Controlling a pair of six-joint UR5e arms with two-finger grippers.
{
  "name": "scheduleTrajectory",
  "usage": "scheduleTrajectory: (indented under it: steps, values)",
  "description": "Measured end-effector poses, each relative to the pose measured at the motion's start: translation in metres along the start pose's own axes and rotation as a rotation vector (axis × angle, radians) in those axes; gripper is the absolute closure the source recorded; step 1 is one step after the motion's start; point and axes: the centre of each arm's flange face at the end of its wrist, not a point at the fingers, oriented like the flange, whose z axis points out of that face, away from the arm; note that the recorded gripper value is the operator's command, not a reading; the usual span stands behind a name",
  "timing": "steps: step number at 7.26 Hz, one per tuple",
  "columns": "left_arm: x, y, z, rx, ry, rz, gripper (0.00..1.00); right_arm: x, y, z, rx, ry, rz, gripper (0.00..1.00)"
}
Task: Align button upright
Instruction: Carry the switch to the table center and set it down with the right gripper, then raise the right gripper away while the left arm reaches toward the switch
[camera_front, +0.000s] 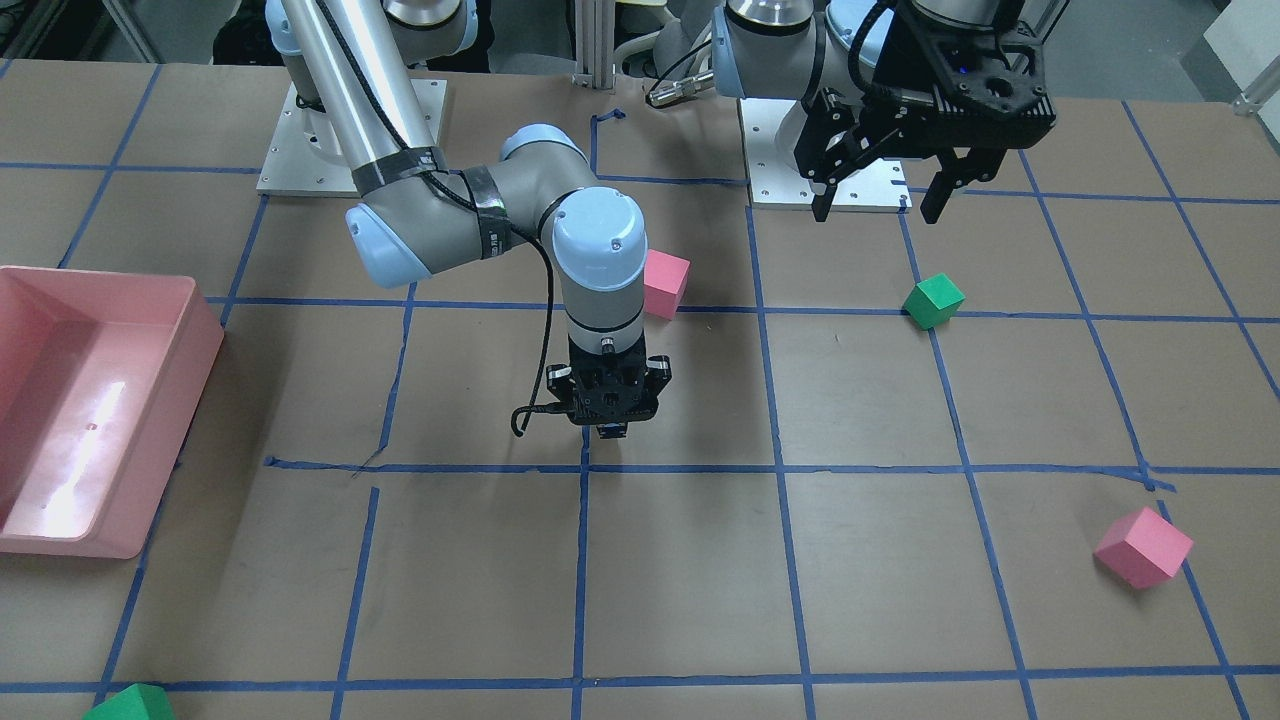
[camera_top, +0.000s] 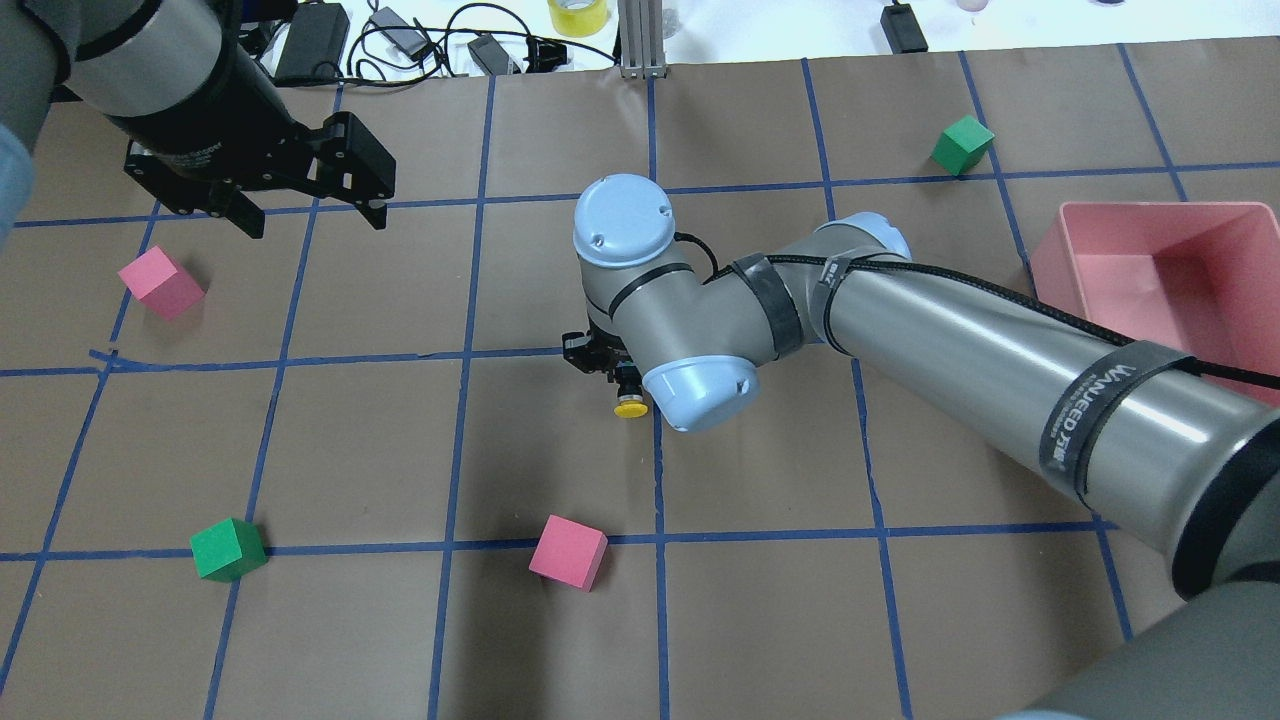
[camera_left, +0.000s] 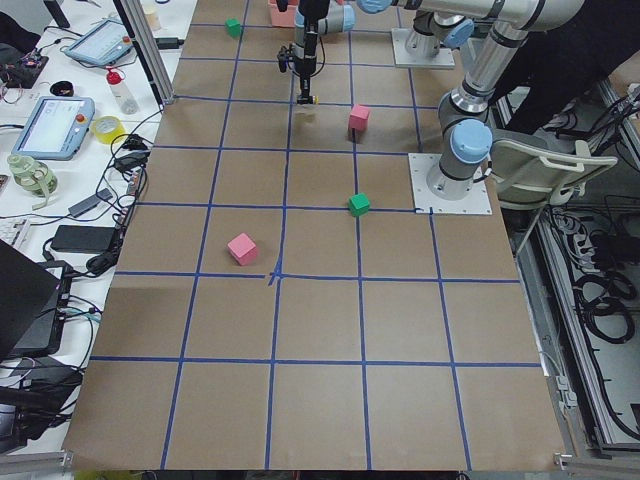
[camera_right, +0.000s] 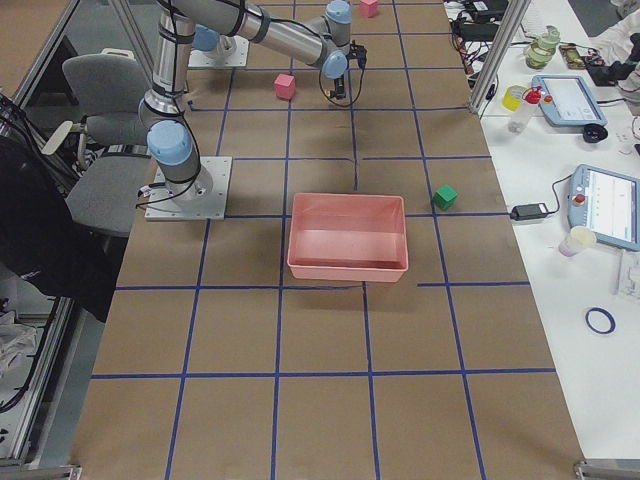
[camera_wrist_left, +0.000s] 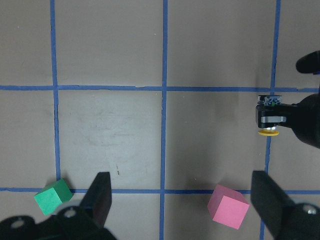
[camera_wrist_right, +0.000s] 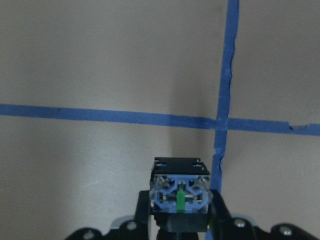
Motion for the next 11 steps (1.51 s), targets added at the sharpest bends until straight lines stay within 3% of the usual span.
scheduleTrajectory:
  steps: [1,2,3,5,7,9,11]
  values:
    - [0.000,0.000,0.000,0.002,0.000,0.000,0.00,0.002,0.004,0.005,-0.004,0.009,0.000,0.85]
    - [0.000,0.000,-0.001,0.005,0.000,0.000,0.00,0.003,0.005,0.007,-0.006,0.014,0.000,0.61]
    - [0.000,0.000,-0.001,0.007,0.001,0.000,0.00,0.003,0.006,0.008,-0.005,0.015,0.000,0.28]
    - [-0.001,-0.003,0.001,0.003,0.002,-0.006,0.00,0.005,0.007,0.007,-0.006,0.016,0.003,0.03]
    - [-0.003,-0.008,0.005,-0.010,0.006,-0.021,0.00,0.005,0.010,-0.005,0.007,0.007,0.005,0.00]
    - [-0.005,-0.013,0.022,-0.046,0.004,-0.027,0.00,0.017,0.016,-0.047,0.007,0.014,-0.012,0.00]
    - [0.004,-0.008,0.053,-0.108,0.007,-0.022,0.00,0.056,0.018,-0.106,0.000,0.053,-0.020,0.00]
